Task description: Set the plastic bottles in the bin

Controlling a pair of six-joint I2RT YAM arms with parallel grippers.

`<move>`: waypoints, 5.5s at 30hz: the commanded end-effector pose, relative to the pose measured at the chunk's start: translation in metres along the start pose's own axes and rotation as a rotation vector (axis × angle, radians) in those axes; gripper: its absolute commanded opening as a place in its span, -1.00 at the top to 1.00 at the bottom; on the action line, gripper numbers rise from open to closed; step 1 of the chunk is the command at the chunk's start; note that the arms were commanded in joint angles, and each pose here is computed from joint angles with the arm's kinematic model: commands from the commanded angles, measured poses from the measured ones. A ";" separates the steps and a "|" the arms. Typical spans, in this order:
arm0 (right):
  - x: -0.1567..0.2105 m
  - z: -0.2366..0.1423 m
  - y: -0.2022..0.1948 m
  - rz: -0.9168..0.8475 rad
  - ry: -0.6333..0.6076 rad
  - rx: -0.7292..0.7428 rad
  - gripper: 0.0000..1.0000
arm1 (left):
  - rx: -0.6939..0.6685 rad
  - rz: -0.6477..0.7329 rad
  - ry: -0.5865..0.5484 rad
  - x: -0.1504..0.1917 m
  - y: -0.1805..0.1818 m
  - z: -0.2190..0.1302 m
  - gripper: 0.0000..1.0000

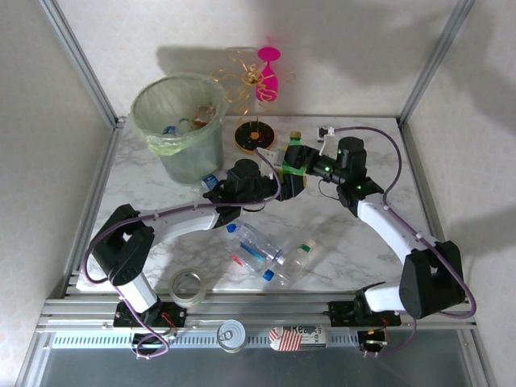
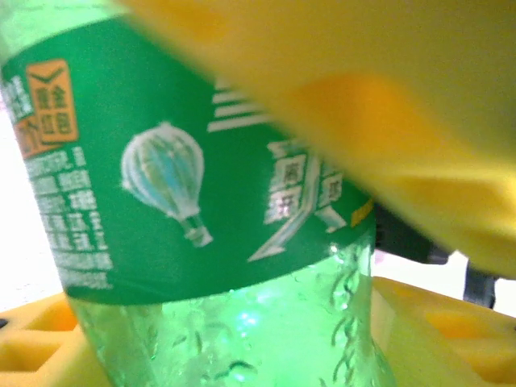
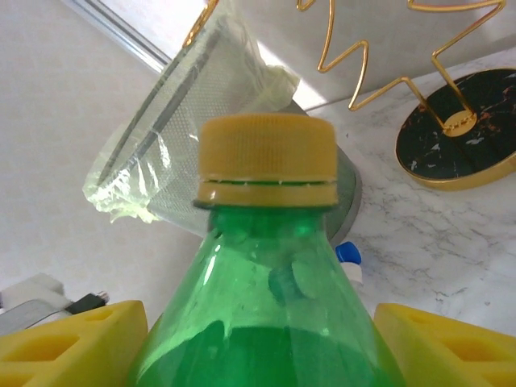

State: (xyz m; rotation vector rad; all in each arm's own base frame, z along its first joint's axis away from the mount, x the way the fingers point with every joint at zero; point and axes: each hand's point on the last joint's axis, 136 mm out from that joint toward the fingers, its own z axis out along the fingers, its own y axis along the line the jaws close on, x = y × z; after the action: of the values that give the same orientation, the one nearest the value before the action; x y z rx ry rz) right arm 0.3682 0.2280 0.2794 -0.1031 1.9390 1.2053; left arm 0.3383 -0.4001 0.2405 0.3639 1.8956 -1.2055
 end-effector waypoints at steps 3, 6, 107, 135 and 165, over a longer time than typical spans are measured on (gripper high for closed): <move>-0.026 -0.023 0.004 -0.031 -0.098 0.037 -0.59 | -0.065 -0.014 -0.061 -0.014 0.012 -0.011 -0.10; -0.032 -0.032 -0.001 -0.038 -0.133 0.069 -0.62 | -0.087 -0.022 -0.072 -0.016 0.018 -0.016 -0.09; 0.303 -0.111 -0.073 0.458 0.678 0.664 -0.89 | -0.445 0.016 -0.241 -0.007 0.102 -0.084 -0.99; 0.221 -0.070 -0.055 0.147 0.491 0.609 -0.10 | -0.453 0.011 -0.308 -0.027 0.092 -0.102 -0.99; 0.032 0.045 0.038 -0.124 0.026 0.124 -0.05 | -0.185 0.088 -0.150 -0.004 0.045 -0.101 -0.99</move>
State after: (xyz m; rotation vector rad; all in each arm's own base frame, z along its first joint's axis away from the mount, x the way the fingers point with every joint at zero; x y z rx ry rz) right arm 0.3552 0.2837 0.2405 -0.0946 2.0991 0.9394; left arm 0.3224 -0.2827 0.2351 0.1692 1.8284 -0.9437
